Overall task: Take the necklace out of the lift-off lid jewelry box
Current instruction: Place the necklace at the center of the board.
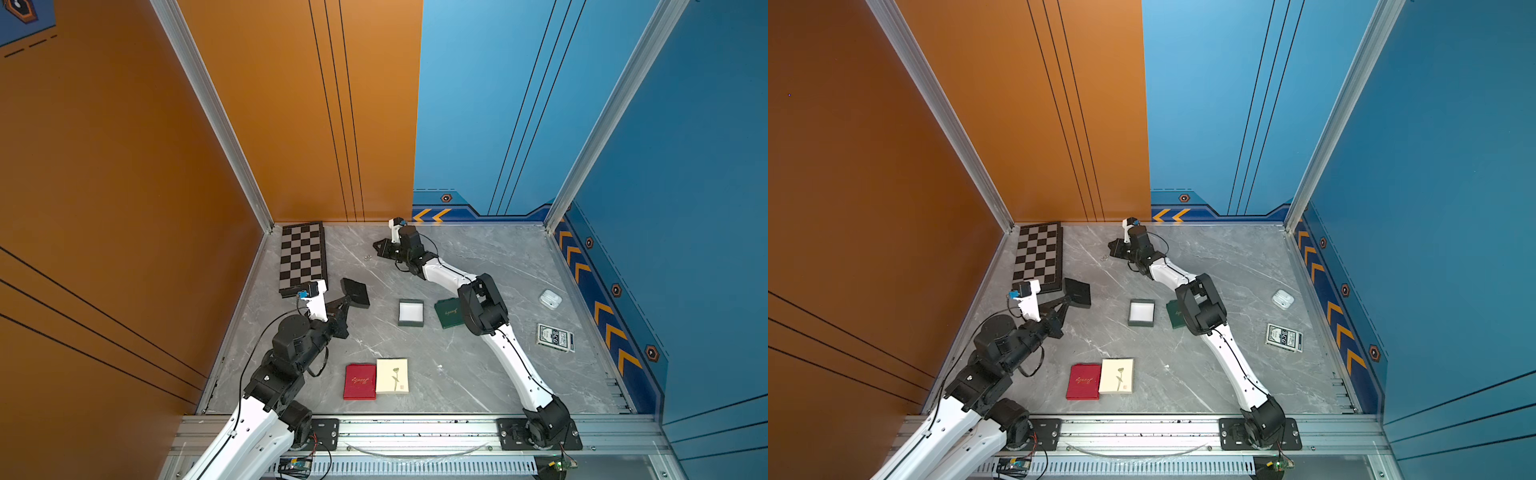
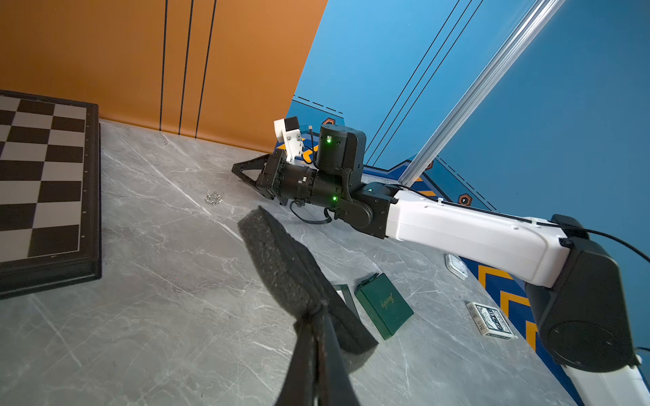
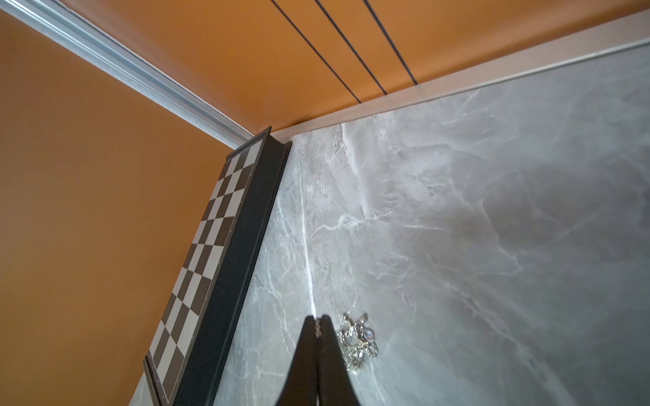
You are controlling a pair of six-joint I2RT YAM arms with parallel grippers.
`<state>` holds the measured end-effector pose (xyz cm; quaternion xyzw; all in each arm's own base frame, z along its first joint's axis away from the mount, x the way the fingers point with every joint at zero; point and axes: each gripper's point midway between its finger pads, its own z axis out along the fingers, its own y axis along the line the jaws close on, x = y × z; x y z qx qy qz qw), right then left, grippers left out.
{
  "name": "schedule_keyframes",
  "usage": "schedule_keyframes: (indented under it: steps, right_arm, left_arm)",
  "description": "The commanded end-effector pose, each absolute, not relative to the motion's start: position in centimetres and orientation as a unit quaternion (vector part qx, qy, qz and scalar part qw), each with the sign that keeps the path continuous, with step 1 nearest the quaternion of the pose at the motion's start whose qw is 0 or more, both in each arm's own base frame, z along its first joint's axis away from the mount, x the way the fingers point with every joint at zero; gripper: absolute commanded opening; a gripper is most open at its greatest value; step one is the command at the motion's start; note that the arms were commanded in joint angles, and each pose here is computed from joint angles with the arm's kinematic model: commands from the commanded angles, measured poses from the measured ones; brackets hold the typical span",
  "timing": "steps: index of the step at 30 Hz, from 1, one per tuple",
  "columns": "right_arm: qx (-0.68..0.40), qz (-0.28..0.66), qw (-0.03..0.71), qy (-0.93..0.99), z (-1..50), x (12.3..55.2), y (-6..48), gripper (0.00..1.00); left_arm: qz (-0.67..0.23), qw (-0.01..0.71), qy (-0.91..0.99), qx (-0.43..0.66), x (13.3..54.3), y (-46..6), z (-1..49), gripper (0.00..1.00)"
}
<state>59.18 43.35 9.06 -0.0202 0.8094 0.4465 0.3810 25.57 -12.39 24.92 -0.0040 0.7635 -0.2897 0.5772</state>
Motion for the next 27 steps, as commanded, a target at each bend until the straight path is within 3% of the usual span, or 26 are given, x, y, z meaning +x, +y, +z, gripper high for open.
schedule_keyframes:
  steps: [1,21,27]
  right_arm:
    - [0.022,0.437,0.394,0.809,8.6,60.8,42.3,0.00]
    - [0.093,0.396,0.416,0.813,8.1,64.2,37.6,0.00]
    - [0.093,0.396,0.418,0.813,8.1,64.5,36.9,0.09]
  left_arm:
    - [-0.278,0.584,0.763,-0.003,25.7,-12.0,25.0,0.00]
    - [-0.277,0.581,0.765,-0.003,25.8,-12.0,24.9,0.00]
    - [-0.282,0.576,0.767,0.003,25.9,-12.4,24.8,0.00]
